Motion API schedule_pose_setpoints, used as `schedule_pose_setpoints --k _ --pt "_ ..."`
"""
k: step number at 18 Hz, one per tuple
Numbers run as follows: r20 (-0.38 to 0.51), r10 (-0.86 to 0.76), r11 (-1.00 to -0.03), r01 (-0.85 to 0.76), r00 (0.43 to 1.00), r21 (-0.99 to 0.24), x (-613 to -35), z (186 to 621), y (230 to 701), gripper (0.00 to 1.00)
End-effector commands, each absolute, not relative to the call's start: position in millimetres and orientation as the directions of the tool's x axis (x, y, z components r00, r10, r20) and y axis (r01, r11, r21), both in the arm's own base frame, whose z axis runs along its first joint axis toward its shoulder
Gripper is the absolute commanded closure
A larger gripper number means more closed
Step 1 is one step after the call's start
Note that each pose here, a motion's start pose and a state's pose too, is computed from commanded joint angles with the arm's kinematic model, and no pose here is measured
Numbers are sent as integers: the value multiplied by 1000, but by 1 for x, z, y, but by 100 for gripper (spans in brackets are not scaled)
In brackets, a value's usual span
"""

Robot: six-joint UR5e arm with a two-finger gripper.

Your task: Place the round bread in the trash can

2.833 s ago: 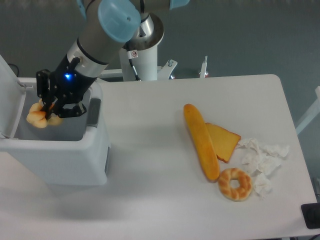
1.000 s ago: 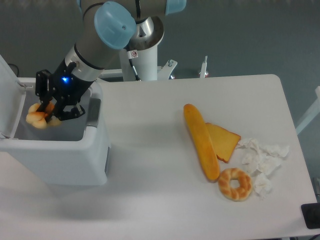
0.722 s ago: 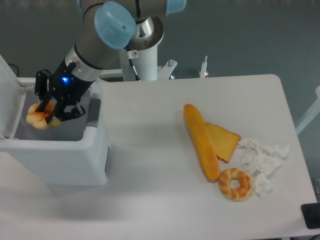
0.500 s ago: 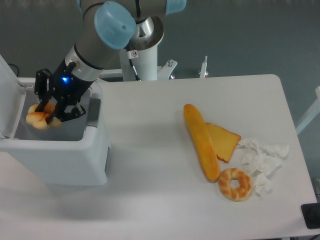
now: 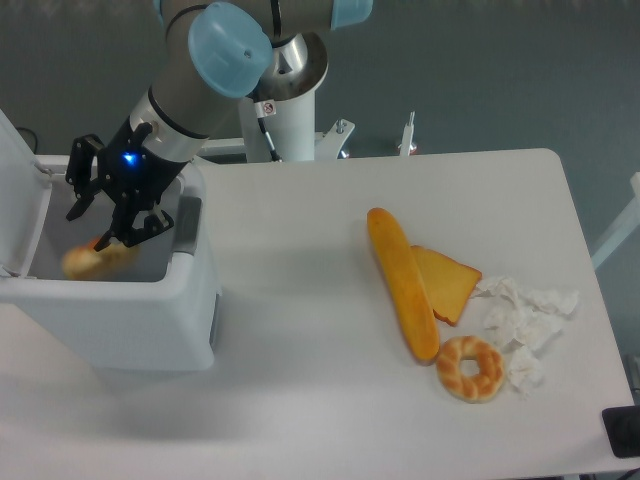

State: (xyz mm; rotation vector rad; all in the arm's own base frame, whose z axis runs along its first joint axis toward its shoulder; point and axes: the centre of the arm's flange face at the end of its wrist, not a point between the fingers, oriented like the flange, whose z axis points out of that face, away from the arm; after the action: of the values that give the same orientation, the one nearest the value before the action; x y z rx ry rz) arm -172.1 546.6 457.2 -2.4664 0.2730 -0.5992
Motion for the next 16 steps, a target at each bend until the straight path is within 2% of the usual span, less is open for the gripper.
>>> schedule_pose_setpoints --k 2,10,12,14,16 --pt "350 -324 -808 -64 879 -586 -174 458 546 39" --pt "346 -320 -806 -61 882 -589 -178 459 545 37" --pt "329 -320 -797 -65 888 -600 -185 465 544 28" --pt "310 -309 -787 -59 899 -614 -197 472 541 25" --pt "277 -293 -770 -54 915 -636 -212 481 535 13"
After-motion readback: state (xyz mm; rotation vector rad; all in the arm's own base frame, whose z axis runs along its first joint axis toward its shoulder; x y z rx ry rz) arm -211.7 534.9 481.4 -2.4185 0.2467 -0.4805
